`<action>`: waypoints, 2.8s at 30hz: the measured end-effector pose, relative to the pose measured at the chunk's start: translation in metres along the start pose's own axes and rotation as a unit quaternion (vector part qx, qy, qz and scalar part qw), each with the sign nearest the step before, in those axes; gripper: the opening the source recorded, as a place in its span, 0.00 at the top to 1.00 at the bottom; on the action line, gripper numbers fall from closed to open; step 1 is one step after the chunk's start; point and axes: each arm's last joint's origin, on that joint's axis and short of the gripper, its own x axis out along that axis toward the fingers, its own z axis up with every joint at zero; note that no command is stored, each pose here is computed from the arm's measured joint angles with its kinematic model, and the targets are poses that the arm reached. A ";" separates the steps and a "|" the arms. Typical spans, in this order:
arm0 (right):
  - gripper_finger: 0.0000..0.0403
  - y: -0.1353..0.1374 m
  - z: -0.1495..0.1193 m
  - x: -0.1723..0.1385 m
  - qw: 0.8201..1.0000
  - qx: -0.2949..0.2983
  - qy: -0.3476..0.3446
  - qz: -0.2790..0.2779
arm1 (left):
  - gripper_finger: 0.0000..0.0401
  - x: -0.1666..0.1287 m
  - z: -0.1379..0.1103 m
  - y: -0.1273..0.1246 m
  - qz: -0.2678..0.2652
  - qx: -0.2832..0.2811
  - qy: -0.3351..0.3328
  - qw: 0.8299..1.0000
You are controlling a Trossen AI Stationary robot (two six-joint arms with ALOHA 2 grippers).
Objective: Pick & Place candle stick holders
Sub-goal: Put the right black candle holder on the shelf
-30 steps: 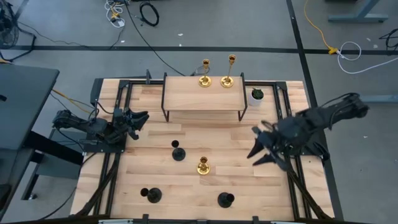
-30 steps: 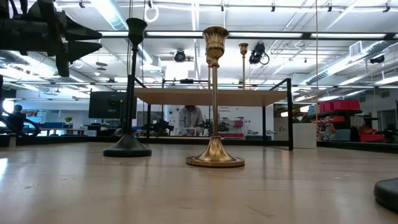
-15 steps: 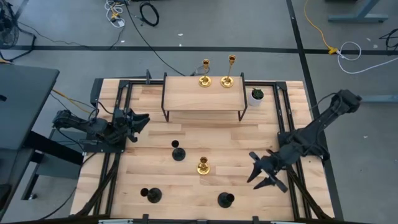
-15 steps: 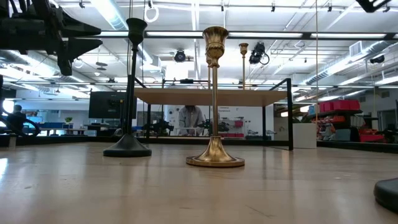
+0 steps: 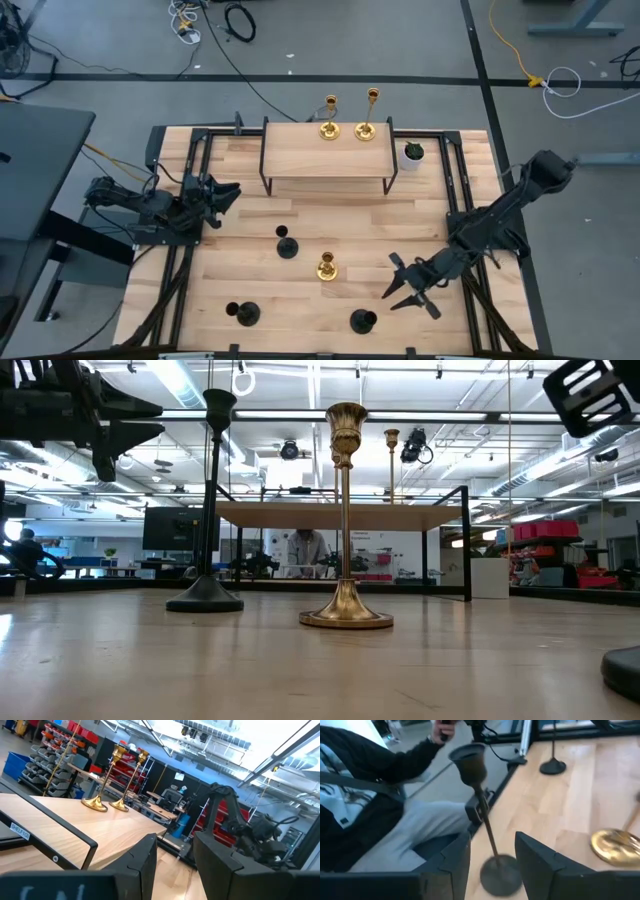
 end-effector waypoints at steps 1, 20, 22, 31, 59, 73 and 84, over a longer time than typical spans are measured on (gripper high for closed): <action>0.62 0.000 -0.002 0.004 1.000 -0.005 -0.005 0.003 | 0.67 0.000 0.000 0.000 0.000 0.000 0.000 1.000; 0.62 -0.002 -0.024 0.057 0.997 -0.057 -0.045 0.017 | 0.67 0.000 0.000 0.000 0.000 0.001 0.000 1.000; 0.62 -0.002 -0.022 0.065 0.997 -0.063 -0.045 0.019 | 0.67 0.000 0.000 0.000 0.000 0.001 0.000 1.000; 0.62 -0.004 -0.017 0.081 0.996 -0.076 -0.029 0.020 | 0.67 0.000 0.000 0.000 0.001 0.002 0.002 1.000; 0.98 -0.005 -0.016 0.082 0.996 -0.087 -0.030 0.021 | 0.67 0.000 -0.001 0.000 0.000 0.002 0.003 1.000; 0.99 -0.008 0.005 0.070 0.994 -0.094 -0.060 0.014 | 0.67 0.000 -0.001 0.000 -0.001 0.002 0.003 1.000; 0.99 -0.009 0.047 0.025 0.987 -0.079 -0.104 -0.088 | 0.67 0.000 -0.001 0.000 -0.001 0.001 0.003 1.000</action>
